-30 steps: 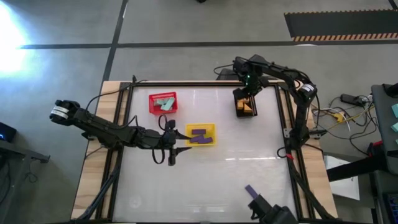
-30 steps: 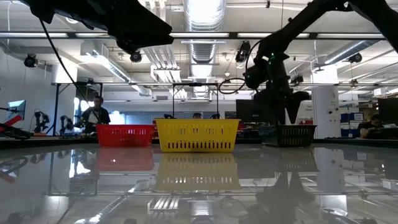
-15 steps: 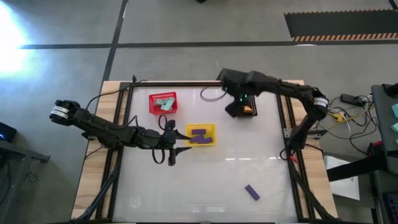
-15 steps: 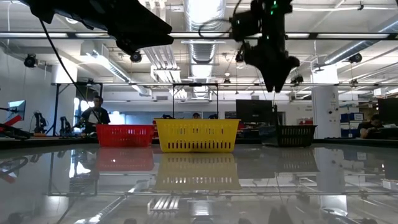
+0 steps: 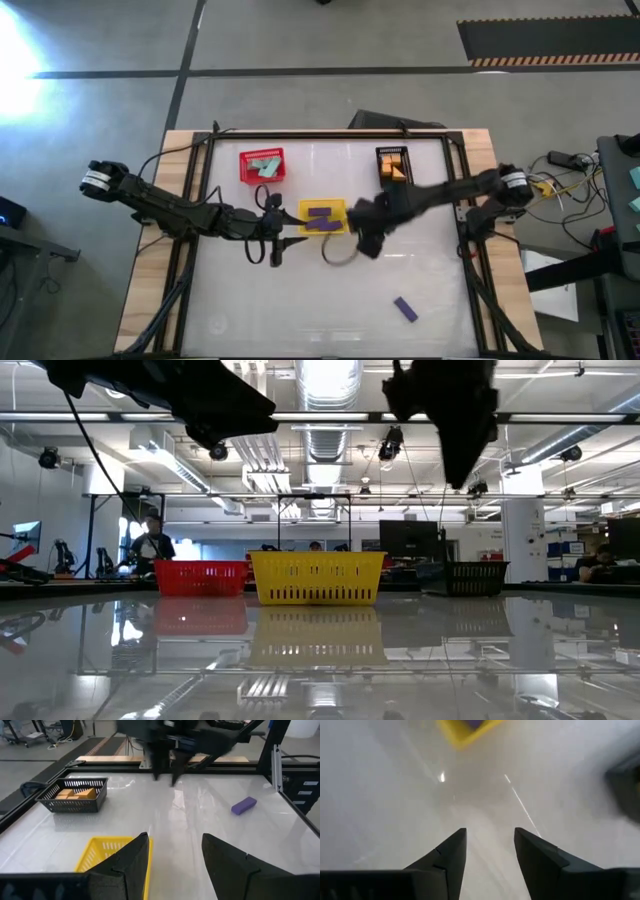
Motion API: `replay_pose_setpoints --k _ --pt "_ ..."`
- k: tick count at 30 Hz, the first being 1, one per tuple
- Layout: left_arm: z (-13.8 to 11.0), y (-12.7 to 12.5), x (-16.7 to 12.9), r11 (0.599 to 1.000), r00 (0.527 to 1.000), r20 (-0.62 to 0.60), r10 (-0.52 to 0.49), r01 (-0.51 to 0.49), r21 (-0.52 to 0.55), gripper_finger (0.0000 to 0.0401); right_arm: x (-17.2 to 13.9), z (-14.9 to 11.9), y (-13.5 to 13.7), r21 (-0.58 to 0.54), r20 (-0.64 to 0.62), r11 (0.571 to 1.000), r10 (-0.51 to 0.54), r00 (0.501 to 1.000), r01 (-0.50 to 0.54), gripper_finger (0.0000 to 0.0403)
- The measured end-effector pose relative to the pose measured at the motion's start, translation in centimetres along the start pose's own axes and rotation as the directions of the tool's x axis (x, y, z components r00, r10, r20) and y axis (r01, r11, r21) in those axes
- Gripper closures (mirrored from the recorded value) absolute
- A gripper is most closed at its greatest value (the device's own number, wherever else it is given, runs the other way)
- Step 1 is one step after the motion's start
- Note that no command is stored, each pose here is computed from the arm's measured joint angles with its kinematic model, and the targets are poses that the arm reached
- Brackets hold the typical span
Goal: Sort & place blocks by color
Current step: Put the violet block into the yellow bin
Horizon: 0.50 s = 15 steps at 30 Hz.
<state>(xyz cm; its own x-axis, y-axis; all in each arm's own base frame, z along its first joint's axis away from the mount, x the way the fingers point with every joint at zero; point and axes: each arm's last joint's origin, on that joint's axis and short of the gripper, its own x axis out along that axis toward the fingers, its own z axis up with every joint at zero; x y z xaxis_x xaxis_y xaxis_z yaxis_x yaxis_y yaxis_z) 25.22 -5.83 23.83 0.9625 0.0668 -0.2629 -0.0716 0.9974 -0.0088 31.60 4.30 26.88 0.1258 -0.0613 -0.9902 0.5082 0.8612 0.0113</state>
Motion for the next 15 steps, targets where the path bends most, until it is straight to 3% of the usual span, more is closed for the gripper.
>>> replay_pose_setpoints --k 5,15 --pt "-0.2 0.0 0.0 1.0 1.0 -0.016 0.001 -0.001 0.006 0.0232 1.5 -3.6 2.8 0.015 -0.059 0.999 -0.029 0.998 0.03 0.0255" --pt "-0.2 0.0 0.0 1.0 1.0 -0.016 0.001 -0.001 0.005 0.0232 3.6 -10.6 5.7 0.165 -0.189 0.982 -0.057 0.98 0.089 0.0237"
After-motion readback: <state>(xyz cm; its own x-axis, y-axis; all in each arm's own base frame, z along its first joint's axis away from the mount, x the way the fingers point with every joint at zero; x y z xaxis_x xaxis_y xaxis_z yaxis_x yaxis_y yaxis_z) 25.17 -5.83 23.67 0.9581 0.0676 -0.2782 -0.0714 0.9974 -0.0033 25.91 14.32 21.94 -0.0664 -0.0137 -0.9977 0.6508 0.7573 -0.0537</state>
